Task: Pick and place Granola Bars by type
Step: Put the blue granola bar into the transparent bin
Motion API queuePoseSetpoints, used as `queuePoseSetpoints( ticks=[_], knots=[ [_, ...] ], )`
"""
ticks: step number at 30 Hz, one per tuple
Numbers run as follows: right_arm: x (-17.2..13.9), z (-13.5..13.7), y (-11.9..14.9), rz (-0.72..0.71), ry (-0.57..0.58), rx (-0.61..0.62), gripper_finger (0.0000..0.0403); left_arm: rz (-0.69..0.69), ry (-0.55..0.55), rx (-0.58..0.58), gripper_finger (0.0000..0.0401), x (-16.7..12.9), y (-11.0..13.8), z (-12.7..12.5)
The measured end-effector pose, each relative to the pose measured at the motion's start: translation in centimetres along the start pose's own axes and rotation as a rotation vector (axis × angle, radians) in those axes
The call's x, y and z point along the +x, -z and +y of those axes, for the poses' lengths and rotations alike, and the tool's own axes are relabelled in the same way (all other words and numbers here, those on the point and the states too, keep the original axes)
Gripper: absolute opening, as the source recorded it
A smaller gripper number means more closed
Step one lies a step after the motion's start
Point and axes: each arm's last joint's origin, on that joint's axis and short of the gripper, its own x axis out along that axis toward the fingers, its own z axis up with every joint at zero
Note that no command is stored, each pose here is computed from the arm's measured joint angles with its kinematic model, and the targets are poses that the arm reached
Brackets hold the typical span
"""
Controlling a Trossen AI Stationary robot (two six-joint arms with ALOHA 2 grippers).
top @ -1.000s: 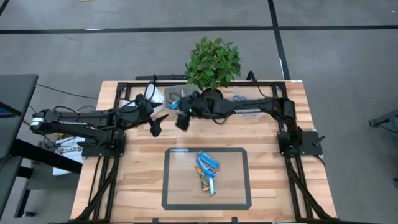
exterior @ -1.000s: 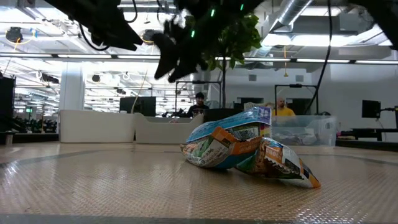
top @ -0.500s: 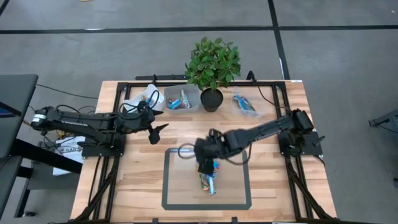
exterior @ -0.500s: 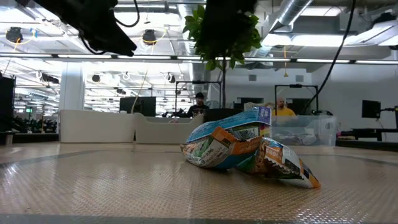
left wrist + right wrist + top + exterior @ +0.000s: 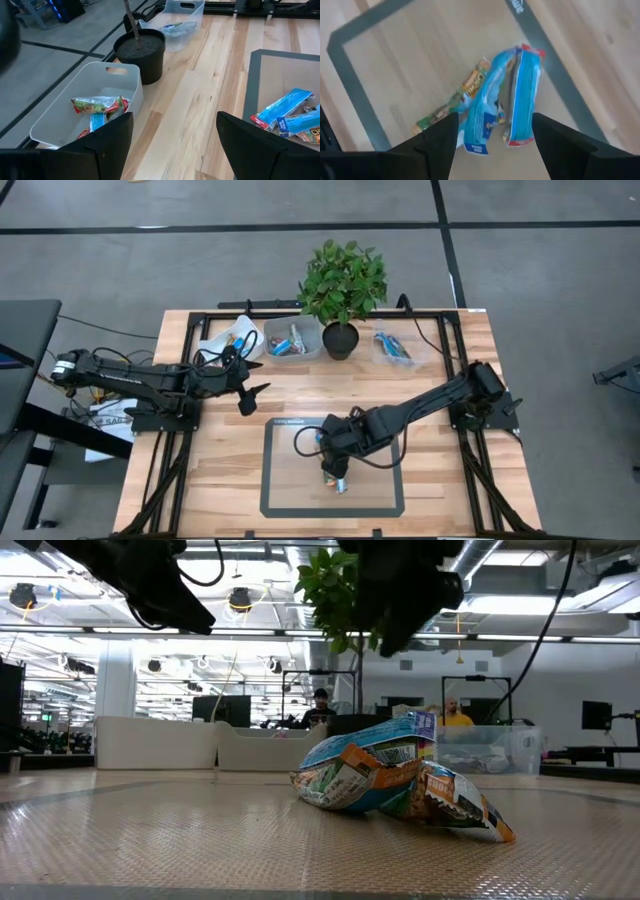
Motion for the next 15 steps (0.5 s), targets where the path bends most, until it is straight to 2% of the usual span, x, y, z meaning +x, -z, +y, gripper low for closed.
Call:
queuePoseSetpoints(
  ticks=[4,6,8,10,12,15],
  knots=[
    [1.6,0.4,0.4,0.039,0.018,-0.010,0.0244,0.000,0.003,0.000,0.0278,0.0,0.0,0.0],
    [2.7,0.8,0.4,0.066,-0.010,-0.011,0.0244,0.002,0.004,-0.008,0.0278,0.0,0.0,0.0],
    [3.5,0.6,1.0,0.116,0.021,-0.028,0.0244,0.002,0.004,-0.011,0.0278,0.0,0.0,0.0],
    [4.5,1.2,0.6,0.093,0.001,-0.028,0.0244,0.005,0.004,-0.010,0.0278,0.0,0.0,0.0],
    [4.7,0.7,1.0,0.126,0.048,-0.041,0.0244,0.003,0.004,-0.012,0.0278,0.0,0.0,0.0],
    [5.2,1.2,0.5,0.103,0.010,-0.031,0.0244,0.016,0.003,-0.009,0.0278,0.0,0.2,0.0]
  ],
)
